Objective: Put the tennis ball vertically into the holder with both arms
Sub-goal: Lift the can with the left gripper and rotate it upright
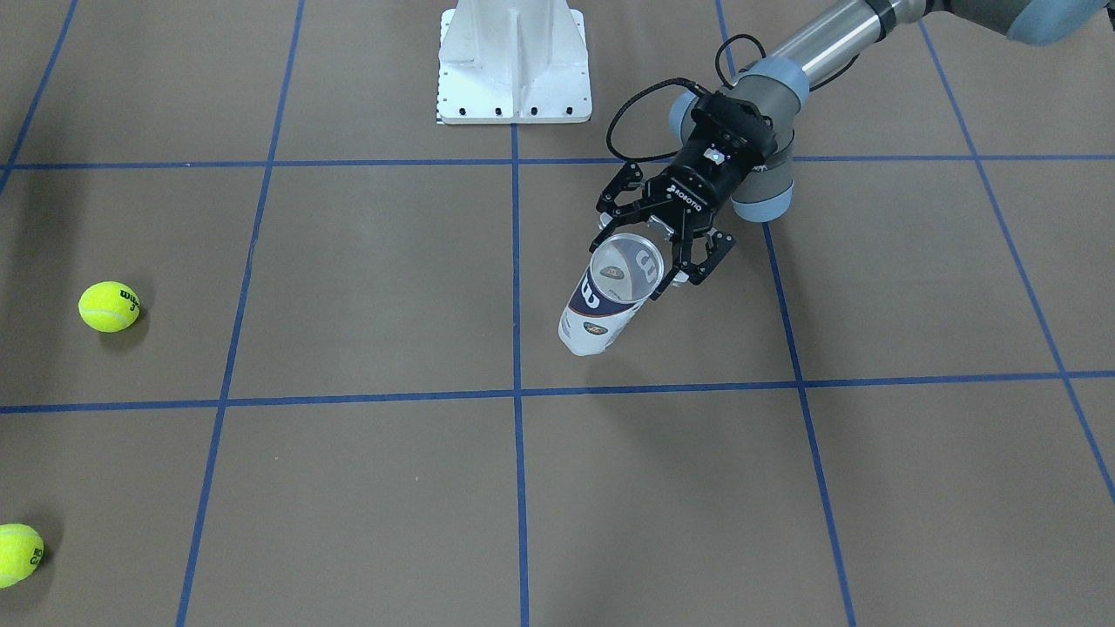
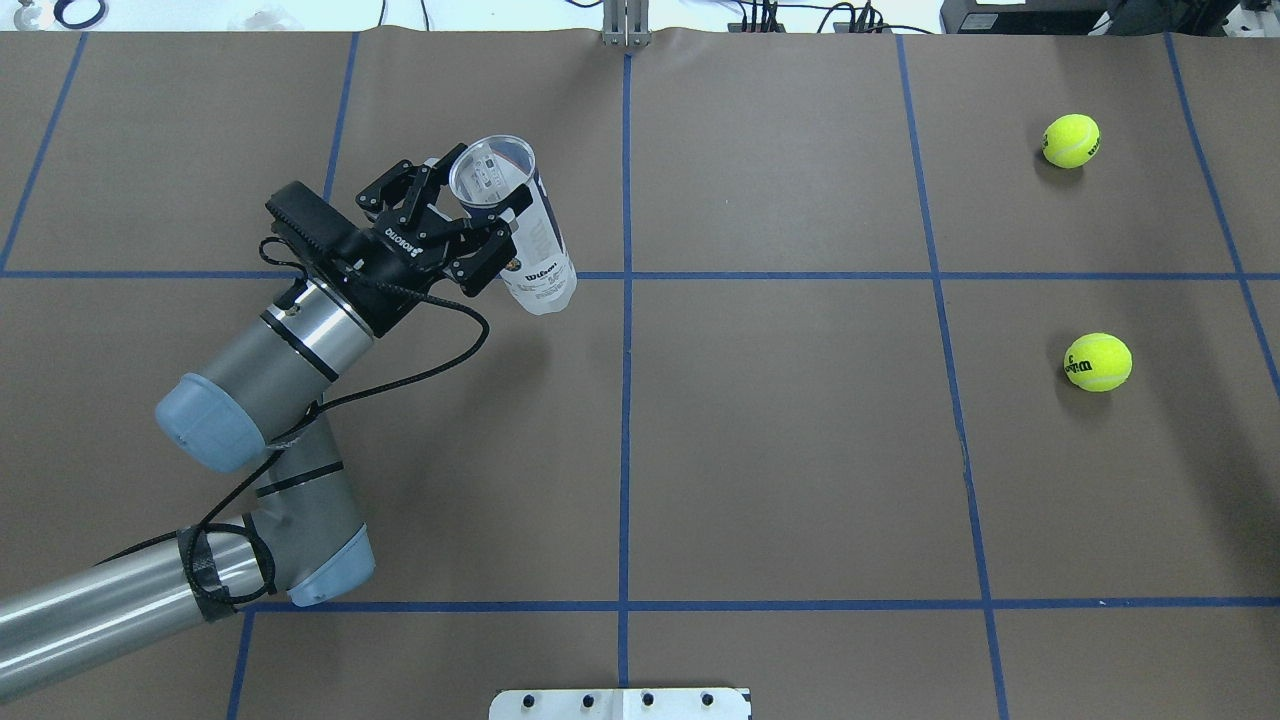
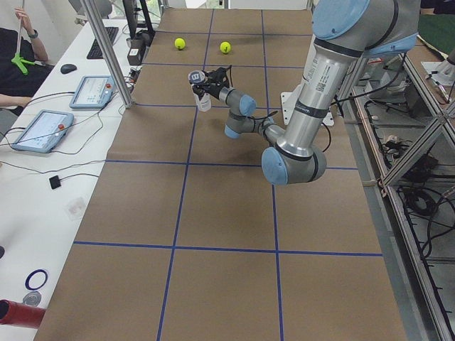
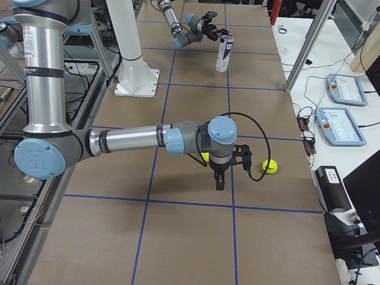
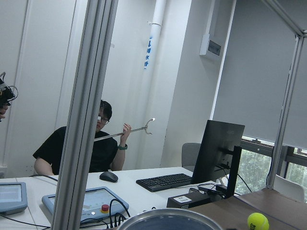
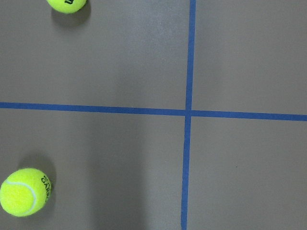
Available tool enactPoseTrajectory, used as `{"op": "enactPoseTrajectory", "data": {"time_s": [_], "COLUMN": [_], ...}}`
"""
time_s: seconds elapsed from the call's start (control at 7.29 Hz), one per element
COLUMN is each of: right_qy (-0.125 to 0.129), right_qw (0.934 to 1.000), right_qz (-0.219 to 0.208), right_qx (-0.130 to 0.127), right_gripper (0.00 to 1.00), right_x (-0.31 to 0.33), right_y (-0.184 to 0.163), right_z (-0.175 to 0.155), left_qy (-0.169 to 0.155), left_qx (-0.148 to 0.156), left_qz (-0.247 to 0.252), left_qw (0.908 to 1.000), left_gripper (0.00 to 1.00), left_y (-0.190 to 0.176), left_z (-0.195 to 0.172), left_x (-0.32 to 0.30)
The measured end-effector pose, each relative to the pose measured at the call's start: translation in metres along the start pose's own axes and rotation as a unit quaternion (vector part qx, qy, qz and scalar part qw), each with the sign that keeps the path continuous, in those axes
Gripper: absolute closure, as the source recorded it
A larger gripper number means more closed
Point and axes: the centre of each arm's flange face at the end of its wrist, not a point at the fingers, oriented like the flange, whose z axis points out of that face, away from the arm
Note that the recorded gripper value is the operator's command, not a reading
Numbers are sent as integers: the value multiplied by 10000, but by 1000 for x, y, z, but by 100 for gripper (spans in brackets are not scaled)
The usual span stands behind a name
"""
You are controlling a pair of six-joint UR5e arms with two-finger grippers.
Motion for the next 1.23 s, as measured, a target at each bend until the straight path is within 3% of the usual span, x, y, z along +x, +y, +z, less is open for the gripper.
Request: {"op": "enactPoseTrajectory", "data": {"time_s": [0.41, 0.55, 0.69, 1.23], "right_qy": [1, 1, 1, 2], "right_qw": [10000, 10000, 10000, 10000], "right_qz": [15, 16, 18, 28], "right_qx": [-15, -20, -22, -21], "right_gripper": [1, 1, 1, 1], "right_x": [1, 2, 2, 3], "right_y": [1, 2, 2, 3], "right_z": [2, 2, 2, 2], "left_qy": [8, 27, 41, 46], "left_qx": [-264, -316, -325, -317], "left_qz": [231, 229, 221, 345], "left_qw": [9994, 9992, 9992, 9989], "left_gripper": [93, 36, 1, 0], "left_y": [36, 42, 44, 44], "left_z": [-9, -9, -9, -10], "left_x": [3, 6, 9, 9]}}
